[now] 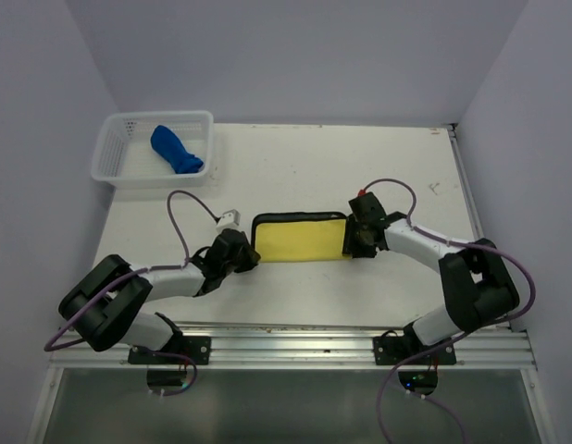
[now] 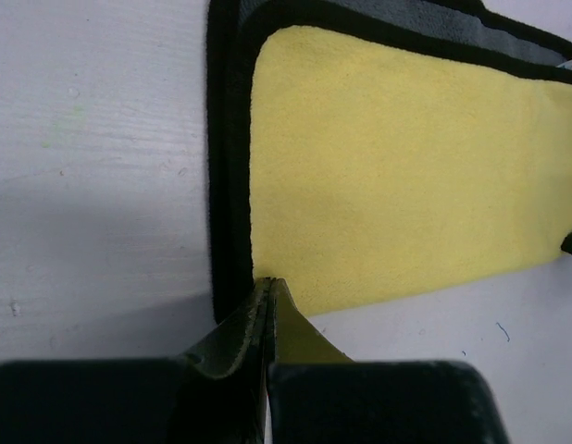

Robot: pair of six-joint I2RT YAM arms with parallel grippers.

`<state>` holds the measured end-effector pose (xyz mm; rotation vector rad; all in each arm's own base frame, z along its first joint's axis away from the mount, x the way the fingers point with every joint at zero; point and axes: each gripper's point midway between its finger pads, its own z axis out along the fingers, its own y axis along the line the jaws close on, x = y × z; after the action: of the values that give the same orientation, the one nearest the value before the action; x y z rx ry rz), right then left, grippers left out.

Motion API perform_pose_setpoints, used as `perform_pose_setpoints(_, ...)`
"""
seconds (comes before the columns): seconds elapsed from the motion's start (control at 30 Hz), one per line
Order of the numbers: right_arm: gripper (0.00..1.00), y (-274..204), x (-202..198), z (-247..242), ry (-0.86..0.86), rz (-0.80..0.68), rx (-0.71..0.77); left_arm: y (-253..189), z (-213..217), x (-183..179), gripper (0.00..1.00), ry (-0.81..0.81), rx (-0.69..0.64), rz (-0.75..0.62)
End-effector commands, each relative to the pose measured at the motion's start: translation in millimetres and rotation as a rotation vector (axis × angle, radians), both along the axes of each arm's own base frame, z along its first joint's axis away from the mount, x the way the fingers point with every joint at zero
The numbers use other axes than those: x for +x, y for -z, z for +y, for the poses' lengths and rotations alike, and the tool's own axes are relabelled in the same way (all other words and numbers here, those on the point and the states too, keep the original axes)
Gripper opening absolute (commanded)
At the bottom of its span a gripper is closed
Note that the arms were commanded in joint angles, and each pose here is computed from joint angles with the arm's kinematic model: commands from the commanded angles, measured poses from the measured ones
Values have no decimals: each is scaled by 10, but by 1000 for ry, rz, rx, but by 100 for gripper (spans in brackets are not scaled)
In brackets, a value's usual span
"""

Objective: Roll the towels
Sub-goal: Fold the towel

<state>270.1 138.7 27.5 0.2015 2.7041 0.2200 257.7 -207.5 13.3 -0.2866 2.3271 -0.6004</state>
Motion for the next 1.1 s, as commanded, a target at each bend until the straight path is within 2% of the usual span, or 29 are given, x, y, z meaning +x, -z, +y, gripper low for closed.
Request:
perform_pose_setpoints(0.0, 41, 73, 80, 6, 9, 17, -11, 442, 226, -386, 0, 68, 156, 159)
perform_pose_setpoints(0.07, 38, 148, 39, -19, 18, 38, -22, 447, 234, -389, 1, 69, 160, 159)
perform_pose_setpoints(0.27, 38, 260, -82, -107, 39, 62, -47, 456, 225, -386, 1, 73, 161, 164)
perform_pose_setpoints(0.4, 17, 290, -120, -99, 34, 73, -42, 439, 226, -356, 1, 69, 173, 161)
perform_pose_setpoints(0.53, 0, 115, -43, -137, 11, 36, -72, 312, 212, -280, 13, 94, 188, 111)
perform_pose_setpoints(0.67, 0, -243, -14, -256, -41, -44, -125, 10, 218, -156, 22, 105, 216, 37)
perform_pose_setpoints(0.8, 0, -348, -137, -432, -63, -19, -207, -226, 204, -81, 27, 94, 189, -33)
perform_pose_setpoints(0.97, 0, -329, -221, -537, -49, -42, -231, -251, 99, -73, 28, 97, 140, -17)
perform_pose_setpoints(1.07, 0, -352, -241, -543, -54, -47, -231, -146, 55, -96, 26, 101, 124, 19)
